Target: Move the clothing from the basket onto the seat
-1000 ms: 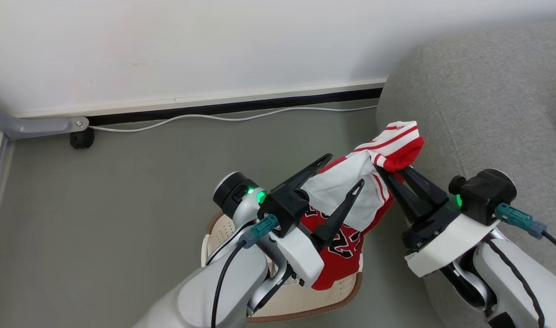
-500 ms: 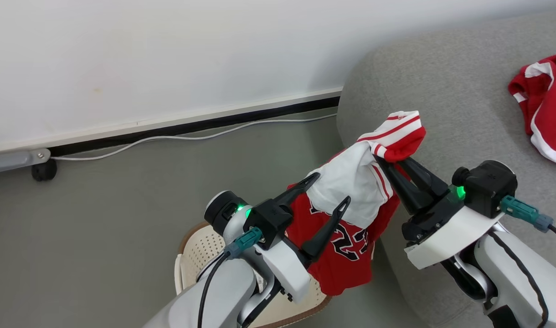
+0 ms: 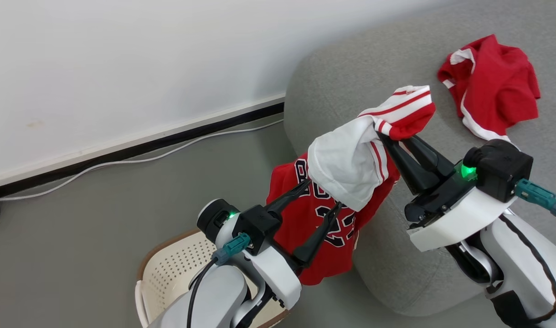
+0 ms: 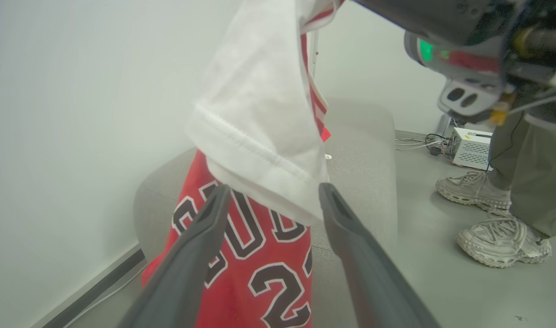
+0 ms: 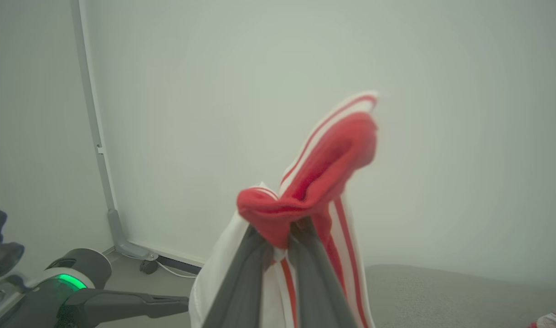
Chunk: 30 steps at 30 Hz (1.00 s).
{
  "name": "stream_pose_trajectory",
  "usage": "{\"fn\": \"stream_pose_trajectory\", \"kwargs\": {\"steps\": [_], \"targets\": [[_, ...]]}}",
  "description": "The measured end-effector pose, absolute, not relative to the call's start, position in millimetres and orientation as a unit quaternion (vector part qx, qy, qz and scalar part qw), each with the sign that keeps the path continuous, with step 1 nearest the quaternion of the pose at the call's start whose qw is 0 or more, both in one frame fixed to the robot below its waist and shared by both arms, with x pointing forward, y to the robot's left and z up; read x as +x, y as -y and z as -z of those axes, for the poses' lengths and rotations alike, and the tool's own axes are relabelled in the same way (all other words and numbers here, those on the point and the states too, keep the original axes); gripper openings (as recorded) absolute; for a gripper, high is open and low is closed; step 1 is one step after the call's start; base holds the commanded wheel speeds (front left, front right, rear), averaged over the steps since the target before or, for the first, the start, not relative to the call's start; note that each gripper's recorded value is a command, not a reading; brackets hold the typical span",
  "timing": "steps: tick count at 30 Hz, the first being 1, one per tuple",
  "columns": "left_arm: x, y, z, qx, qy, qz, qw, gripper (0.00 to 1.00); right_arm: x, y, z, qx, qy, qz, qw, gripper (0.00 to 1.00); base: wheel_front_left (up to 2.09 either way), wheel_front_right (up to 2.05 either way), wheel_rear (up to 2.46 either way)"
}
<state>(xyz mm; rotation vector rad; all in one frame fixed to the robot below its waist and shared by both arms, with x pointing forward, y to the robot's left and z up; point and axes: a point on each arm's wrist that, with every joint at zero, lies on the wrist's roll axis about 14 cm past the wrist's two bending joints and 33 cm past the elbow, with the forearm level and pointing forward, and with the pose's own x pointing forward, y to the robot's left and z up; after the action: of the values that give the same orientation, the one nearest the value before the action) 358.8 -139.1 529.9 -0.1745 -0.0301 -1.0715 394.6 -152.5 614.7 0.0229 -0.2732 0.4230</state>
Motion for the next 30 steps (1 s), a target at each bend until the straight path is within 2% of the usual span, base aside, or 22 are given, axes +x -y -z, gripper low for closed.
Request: {"fn": "stream_pose_trajectory", "kwargs": {"steps": [17, 30], "targets": [[319.7, 200.2, -530.9, -0.090, 0.011, 0.603, 0.792, 1.00, 357.6, 236.6, -647.7, -0.010, 0.171, -0.089, 0.981, 0.00, 0.00, 0.00, 0.00], [305.5, 219.5, -523.6, -0.103, -0.005, 0.632, 0.768, 1.00, 330.5, 291.1, -672.3, -0.038, 0.200, -0.014, 0.979, 0.00, 0.00, 0.00, 0.00]]}}
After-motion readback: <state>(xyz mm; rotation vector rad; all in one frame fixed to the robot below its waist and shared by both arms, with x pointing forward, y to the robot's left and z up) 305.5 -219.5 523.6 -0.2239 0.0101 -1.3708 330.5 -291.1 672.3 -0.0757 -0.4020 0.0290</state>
